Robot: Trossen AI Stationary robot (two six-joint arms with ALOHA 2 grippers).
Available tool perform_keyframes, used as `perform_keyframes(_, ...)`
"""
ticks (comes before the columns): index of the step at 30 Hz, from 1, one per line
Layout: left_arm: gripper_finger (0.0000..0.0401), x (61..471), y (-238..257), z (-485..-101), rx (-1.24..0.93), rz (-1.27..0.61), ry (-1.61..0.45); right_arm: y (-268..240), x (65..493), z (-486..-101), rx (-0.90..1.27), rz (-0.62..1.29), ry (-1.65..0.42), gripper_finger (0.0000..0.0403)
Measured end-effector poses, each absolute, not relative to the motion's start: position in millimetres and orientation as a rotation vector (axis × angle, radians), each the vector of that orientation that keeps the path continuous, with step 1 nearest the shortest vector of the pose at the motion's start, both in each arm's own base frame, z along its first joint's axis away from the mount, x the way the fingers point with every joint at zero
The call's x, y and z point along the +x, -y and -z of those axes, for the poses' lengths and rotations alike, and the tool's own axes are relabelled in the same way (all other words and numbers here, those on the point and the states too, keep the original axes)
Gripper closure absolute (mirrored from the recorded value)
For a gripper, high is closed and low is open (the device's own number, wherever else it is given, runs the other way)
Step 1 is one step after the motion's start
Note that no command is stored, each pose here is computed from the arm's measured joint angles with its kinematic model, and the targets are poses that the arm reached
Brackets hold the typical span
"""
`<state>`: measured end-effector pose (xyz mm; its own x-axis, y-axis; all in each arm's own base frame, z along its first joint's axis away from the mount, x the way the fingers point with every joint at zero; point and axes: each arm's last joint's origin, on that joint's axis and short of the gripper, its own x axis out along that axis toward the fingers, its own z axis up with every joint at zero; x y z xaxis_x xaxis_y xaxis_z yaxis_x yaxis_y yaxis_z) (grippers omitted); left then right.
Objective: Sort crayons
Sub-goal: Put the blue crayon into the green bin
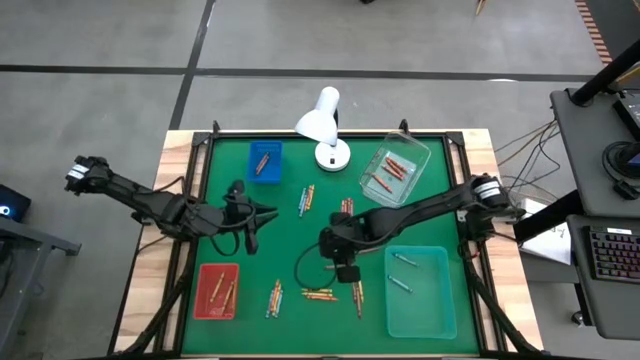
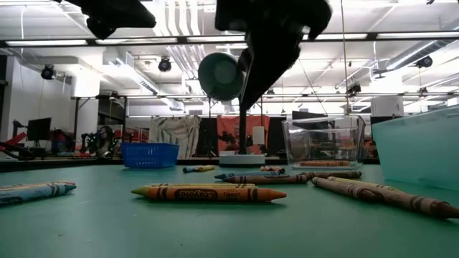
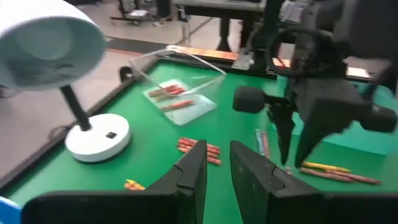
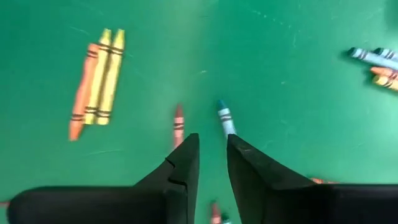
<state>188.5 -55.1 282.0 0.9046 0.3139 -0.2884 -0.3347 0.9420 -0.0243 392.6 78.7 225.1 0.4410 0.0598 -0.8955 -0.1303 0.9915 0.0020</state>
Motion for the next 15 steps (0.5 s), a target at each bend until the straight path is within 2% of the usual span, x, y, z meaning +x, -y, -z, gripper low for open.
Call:
perform_keyframes(9,0.0349,188.0,53.4,-282.5,0.014,-0.384,-0.287,-76.5,400.5,-202.8,-0.233,-0.096,-1.155,0.0271)
perform_keyframes(15,0.0349,188.0,53.4,-282.6,0.039,-0.38,-0.292,-74.5,406.4,-184.0,-0.253,-0.093,-1.193,0.0253)
